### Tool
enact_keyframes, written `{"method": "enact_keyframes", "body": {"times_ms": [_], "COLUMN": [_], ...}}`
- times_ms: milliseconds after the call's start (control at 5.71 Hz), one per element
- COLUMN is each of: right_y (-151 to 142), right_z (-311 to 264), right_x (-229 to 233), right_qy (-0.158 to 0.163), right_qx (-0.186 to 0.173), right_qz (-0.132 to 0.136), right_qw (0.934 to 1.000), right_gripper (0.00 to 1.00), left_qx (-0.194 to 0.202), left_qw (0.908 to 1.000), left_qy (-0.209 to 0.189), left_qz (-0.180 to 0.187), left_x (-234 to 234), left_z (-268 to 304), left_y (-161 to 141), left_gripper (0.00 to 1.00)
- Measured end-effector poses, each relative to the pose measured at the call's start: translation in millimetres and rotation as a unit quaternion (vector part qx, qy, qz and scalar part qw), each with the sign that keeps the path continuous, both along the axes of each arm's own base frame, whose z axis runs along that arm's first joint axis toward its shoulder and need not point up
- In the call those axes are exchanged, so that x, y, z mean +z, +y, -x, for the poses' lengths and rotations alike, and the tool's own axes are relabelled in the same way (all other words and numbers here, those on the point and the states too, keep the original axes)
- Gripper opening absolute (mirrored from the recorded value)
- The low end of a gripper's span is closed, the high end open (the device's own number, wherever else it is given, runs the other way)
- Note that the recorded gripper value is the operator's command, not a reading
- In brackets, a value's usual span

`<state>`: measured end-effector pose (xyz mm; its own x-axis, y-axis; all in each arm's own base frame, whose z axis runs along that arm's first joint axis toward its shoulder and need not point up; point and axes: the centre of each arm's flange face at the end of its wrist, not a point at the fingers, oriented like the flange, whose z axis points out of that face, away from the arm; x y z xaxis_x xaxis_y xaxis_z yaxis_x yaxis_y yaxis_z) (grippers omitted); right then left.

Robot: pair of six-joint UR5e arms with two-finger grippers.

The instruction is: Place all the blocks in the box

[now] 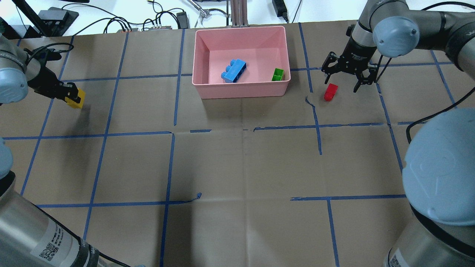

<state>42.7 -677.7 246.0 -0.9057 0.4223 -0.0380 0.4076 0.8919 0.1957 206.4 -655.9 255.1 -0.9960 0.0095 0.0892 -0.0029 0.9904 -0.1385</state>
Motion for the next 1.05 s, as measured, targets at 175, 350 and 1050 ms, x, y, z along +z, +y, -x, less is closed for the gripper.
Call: {"method": "enact_keyframes", "body": {"times_ms": [175,350,1050], "right_y": [-7.3,-11.4,-19.5], "right_z": [0.0,-0.1,-1.4], "right_x": [-21.5,-36.8,-65.5], "right_qy": [0.005,0.009,0.011], "right_qx": [-0.035,-0.058,-0.075], "right_qz": [-0.002,-0.005,-0.003], "right_qw": [0.9994,0.9982,0.9971], "right_gripper": [0.99,0.97,0.66], "left_qx": [0.032,0.06,0.101], "left_qw": [0.9989,0.9968,0.9885], "left_qy": [0.017,0.032,0.094], "left_qz": [0.03,0.042,0.062], "left_x": [40.2,64.8,119.2], "left_z": [48.9,119.4,414.8], "left_y": [-9.4,-21.8,-70.4], "left_gripper": [0.12,0.13,0.18]}}
